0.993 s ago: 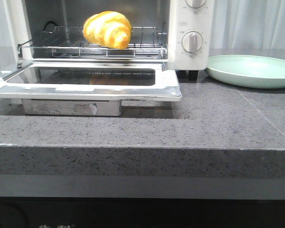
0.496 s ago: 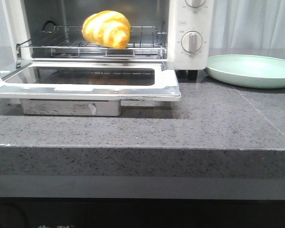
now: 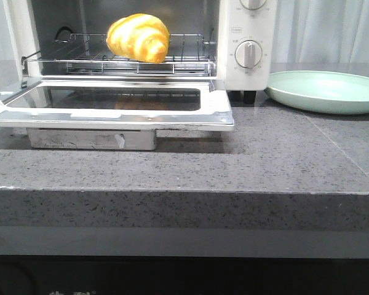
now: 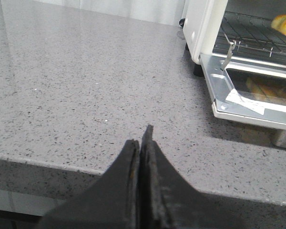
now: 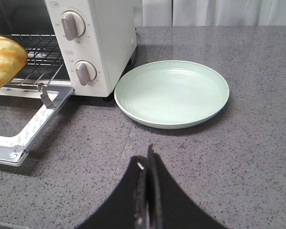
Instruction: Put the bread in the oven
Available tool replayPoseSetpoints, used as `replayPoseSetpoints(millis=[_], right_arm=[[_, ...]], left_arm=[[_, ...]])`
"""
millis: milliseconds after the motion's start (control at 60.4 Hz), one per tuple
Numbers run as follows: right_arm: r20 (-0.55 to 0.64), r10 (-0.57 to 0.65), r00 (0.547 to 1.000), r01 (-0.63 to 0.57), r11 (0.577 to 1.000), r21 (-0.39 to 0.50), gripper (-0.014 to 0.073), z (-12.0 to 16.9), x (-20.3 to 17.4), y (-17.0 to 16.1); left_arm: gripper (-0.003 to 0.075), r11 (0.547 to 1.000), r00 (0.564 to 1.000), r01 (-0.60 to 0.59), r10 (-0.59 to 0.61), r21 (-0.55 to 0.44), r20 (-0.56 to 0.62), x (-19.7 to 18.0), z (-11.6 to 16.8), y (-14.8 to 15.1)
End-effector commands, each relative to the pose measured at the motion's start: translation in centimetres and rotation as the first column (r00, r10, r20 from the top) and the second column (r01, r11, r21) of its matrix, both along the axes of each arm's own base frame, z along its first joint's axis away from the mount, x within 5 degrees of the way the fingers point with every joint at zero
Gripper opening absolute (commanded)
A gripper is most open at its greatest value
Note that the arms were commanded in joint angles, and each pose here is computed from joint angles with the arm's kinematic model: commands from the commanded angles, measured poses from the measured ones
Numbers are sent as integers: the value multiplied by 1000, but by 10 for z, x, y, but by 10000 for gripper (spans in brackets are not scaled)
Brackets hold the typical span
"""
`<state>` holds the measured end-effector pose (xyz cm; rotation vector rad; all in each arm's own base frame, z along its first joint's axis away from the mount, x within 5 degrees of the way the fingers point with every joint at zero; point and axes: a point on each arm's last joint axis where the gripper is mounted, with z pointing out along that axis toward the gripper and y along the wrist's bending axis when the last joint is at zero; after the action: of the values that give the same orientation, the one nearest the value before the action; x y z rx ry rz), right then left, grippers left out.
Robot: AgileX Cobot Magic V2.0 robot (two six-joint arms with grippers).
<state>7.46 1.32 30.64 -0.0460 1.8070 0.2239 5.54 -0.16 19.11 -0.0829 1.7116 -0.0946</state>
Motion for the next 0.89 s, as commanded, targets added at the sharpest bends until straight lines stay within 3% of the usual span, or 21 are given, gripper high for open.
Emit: replayPoseSetpoints(millis=[0, 298, 430, 530, 612, 877], right_arm=[[105, 0, 994, -2, 1000, 13, -68, 16, 1, 0], [117, -1, 993, 2, 1000, -8, -68, 16, 1, 0], [208, 22, 978, -8, 998, -66, -68, 8, 5, 1], [317, 24, 948, 12, 994, -112, -68, -6, 4, 1], [368, -7, 930, 46, 994, -97, -68, -21, -1, -2], [334, -148, 931, 161, 987, -14, -68, -81, -14, -12]], left_arm=[[-20, 1000, 995, -10, 11, -13, 96, 0, 7, 1], [-20, 1000, 995, -10, 11, -13, 96, 0, 7, 1], [-20, 1000, 995, -10, 11, -13, 96, 0, 7, 1], [-20, 1000, 995, -10, 11, -13, 96, 0, 7, 1], [-20, 1000, 996, -10, 11, -13, 94, 0, 7, 1], [-20, 1000, 996, -10, 11, -13, 94, 0, 7, 1]])
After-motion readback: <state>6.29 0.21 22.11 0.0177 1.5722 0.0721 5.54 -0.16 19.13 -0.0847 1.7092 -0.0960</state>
